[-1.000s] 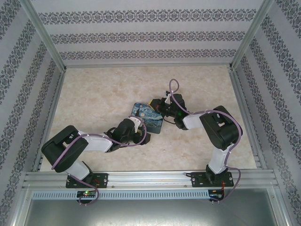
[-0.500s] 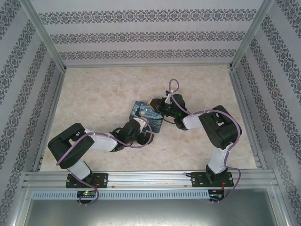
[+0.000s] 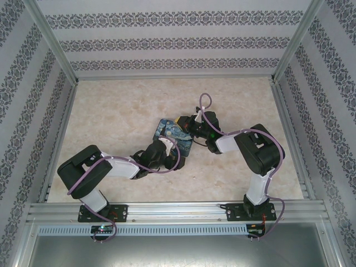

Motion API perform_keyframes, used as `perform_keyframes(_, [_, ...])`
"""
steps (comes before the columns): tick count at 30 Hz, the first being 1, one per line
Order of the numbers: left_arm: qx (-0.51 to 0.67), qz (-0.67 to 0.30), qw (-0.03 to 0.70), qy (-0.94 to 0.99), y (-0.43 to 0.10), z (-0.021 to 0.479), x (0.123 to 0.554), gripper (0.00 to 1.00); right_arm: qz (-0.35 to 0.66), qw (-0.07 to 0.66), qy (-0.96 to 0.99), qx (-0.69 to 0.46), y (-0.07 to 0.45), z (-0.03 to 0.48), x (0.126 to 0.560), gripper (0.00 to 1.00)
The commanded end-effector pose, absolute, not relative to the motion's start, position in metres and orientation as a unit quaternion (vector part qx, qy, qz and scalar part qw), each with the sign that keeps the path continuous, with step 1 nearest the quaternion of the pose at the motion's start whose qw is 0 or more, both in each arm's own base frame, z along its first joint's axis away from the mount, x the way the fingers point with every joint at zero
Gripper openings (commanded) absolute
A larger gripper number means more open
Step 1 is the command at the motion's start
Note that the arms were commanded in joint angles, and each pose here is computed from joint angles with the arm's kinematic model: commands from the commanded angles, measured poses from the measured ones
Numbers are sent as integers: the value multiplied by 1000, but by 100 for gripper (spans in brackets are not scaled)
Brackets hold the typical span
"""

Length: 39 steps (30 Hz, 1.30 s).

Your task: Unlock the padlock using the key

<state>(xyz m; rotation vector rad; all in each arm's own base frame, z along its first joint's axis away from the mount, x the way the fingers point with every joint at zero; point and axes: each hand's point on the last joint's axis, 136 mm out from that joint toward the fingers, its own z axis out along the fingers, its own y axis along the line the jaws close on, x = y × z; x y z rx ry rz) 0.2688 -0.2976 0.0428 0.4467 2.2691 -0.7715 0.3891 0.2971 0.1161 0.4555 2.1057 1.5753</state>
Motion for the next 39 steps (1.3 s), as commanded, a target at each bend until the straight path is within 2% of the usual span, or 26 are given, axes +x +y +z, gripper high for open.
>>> perform_keyframes(1, [163, -332, 372, 851, -315, 61, 275, 80, 542, 197, 798, 175, 297, 73, 373, 0])
perform_keyframes(33, [26, -434, 388, 812, -308, 80, 279, 80, 544, 194, 797, 177, 298, 69, 375, 0])
perform_keyframes(39, [6, -447, 380, 810, -310, 73, 280, 74, 544, 192, 797, 177, 299, 67, 375, 0])
